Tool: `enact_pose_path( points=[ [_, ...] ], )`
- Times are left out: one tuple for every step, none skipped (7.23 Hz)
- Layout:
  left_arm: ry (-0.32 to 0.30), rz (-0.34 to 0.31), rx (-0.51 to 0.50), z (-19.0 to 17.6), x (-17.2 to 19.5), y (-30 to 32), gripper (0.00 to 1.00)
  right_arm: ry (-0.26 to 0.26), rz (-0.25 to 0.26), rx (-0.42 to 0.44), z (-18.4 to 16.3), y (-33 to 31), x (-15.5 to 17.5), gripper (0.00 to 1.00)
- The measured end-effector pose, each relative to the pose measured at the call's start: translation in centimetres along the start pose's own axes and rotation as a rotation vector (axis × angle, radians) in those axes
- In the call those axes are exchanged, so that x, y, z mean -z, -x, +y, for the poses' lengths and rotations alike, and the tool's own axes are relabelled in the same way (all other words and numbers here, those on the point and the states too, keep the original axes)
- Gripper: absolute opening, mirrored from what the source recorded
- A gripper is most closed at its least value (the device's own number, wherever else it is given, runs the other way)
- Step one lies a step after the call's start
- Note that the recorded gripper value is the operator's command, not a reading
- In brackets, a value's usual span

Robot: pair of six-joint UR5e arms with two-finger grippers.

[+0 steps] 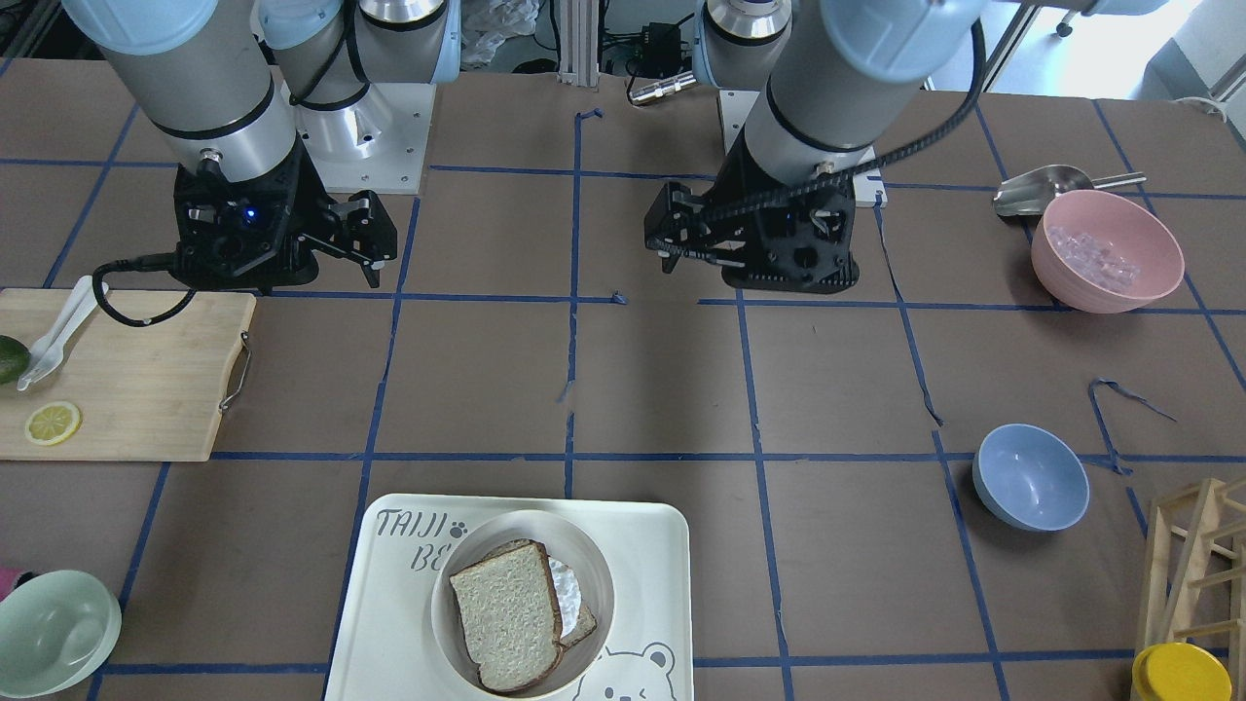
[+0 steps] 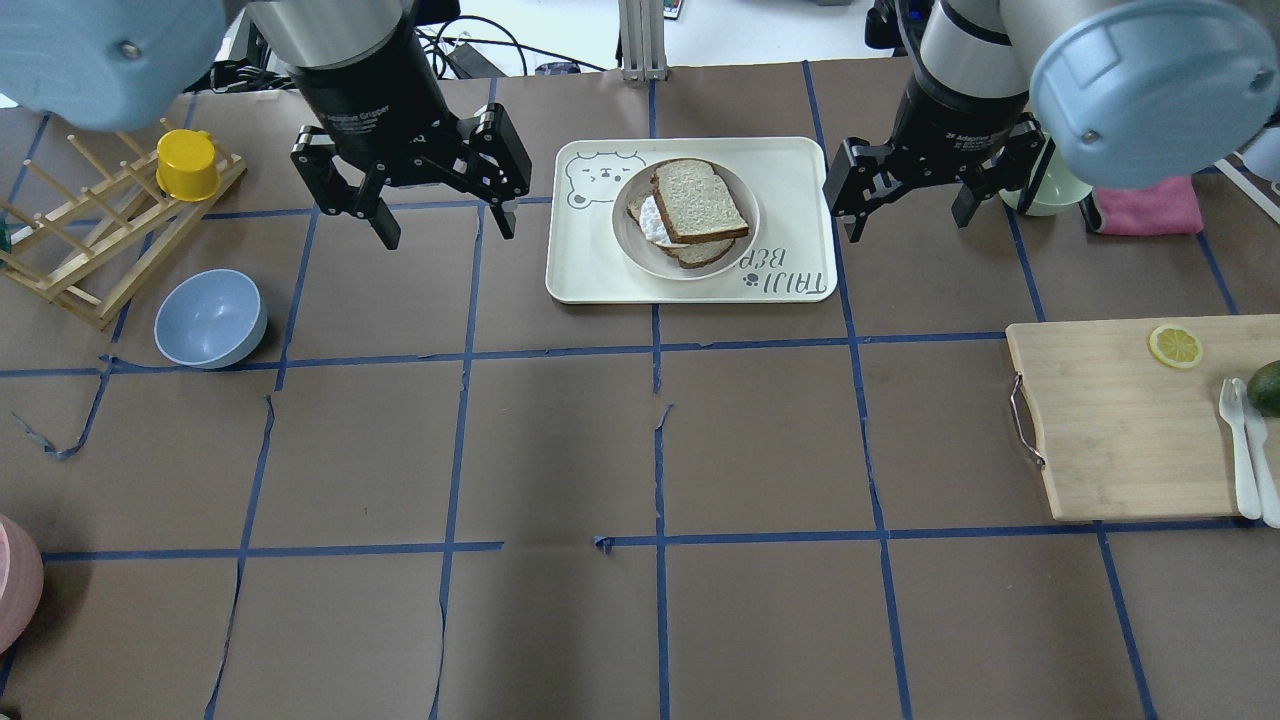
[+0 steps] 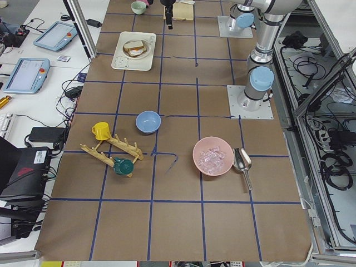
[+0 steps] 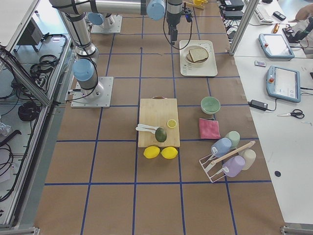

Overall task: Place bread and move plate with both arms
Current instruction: 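Open the left gripper and raise it away from the plate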

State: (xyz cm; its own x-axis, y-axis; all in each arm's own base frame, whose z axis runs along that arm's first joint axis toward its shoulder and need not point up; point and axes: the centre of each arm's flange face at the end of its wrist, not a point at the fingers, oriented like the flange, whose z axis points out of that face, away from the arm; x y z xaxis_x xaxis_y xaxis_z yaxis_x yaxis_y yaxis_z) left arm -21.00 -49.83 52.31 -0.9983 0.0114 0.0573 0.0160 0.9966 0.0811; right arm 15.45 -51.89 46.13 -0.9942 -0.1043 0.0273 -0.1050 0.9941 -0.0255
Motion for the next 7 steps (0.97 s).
enact_pose_path(
  points=[
    [-0.037, -0.009, -0.001, 0.0, 0.7, 0.2, 1.00, -0.013, 0.005, -0.001, -0.1, -0.1, 0.0, 1.00],
    [-0.079, -0.010, 0.001, -0.3, 1.1, 0.5, 1.00, -0.019, 0.007, -0.002, -0.2, -0.1, 0.1, 1.00],
    [-0.121, -0.007, 0.012, -0.9, 1.2, 1.1, 1.00, -0.022, 0.008, -0.002, -0.1, -0.1, 0.2, 1.00],
    [-0.149, -0.002, 0.028, -1.6, 0.7, 2.2, 1.00, -0.021, 0.008, -0.001, -0.1, -0.1, 0.2, 1.00],
    [-0.173, 0.001, 0.041, -2.0, 0.3, 3.1, 1.00, -0.021, 0.007, -0.001, -0.1, -0.1, 0.2, 1.00],
    [-0.187, 0.002, 0.045, -1.9, 0.3, 3.7, 1.00, -0.021, 0.006, 0.000, -0.1, -0.1, 0.2, 1.00],
    [-0.190, 0.001, 0.040, -1.7, 0.5, 4.0, 1.00, -0.022, 0.005, 0.001, 0.0, 0.0, 0.3, 1.00]
  ],
)
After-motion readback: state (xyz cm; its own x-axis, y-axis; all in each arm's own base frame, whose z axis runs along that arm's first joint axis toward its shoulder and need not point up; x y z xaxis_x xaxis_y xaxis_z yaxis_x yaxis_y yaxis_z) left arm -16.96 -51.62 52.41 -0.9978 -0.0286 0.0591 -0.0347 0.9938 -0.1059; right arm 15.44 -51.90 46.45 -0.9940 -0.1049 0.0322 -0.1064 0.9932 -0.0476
